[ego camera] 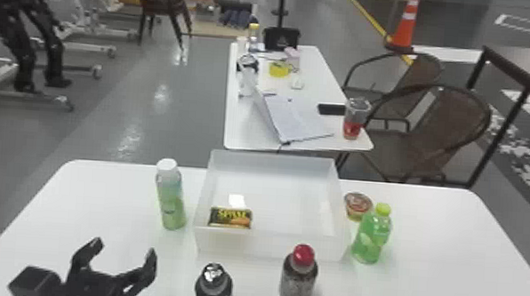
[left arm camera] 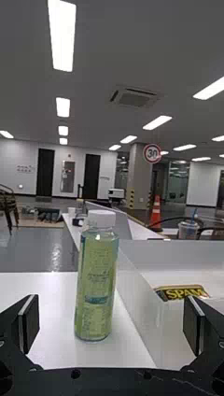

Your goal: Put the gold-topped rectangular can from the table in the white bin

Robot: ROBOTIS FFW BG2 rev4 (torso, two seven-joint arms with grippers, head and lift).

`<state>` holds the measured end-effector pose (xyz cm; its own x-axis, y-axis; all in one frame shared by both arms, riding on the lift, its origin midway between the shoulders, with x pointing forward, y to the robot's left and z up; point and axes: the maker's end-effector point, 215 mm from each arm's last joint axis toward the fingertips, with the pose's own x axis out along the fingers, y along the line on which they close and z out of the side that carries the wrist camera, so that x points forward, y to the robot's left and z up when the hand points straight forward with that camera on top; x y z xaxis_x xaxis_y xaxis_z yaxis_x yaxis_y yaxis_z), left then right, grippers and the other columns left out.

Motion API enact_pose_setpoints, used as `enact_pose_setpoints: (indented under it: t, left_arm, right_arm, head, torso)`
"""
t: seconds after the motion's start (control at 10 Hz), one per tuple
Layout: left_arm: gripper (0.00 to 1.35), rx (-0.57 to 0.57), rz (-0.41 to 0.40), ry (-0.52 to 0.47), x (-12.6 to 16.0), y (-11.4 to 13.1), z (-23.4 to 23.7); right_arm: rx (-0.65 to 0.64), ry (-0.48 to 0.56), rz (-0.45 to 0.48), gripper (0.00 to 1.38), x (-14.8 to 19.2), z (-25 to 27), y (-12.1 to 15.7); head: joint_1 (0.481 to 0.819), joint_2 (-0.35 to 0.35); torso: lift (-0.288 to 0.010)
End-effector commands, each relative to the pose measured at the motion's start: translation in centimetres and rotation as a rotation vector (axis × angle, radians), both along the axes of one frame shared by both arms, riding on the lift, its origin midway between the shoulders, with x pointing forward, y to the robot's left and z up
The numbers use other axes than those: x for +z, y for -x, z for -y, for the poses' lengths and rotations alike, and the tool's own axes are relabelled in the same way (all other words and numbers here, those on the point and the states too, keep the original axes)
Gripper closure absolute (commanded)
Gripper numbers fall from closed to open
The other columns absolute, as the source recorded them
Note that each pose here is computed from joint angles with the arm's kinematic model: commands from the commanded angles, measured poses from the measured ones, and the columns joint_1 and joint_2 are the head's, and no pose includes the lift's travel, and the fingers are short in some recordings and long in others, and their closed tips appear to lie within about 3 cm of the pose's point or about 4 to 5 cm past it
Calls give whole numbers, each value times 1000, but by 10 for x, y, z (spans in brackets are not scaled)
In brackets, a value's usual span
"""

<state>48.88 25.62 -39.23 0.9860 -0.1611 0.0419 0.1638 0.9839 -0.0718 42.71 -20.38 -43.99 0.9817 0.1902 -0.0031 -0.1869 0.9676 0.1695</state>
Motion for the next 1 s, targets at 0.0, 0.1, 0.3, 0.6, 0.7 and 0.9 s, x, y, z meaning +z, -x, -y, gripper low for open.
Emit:
enact_pose_setpoints:
  t: [0.0,0.1,0.3,0.6,0.7,0.9]
  left_arm:
    - [139,72,-17,22,-15,34,-15]
    - [139,122,-31,21,-24,52,-25]
    - [139,146,-44,11,-34,73,-29]
    - [139,167,-42,0,-36,85,-33]
    - [139,170,-39,-1,-35,85,-34]
    - [139,169,-40,5,-36,85,-32]
  right_arm:
    - [0,1,-1,107,0,0,2]
    - [-4,0,-2,107,0,1,3]
    - [-3,0,-9,107,-2,1,8]
    - [-22,2,-10,107,0,6,13]
    - [-20,3,-10,107,0,5,13]
    - [-20,3,-10,107,0,5,13]
  head:
    - [549,0]
    - [549,0]
    - [549,0]
    - [549,0]
    - [549,0]
    - [549,0]
  torso:
    - [-100]
    - [-100]
    - [-100]
    - [-100]
    - [-100]
    - [-100]
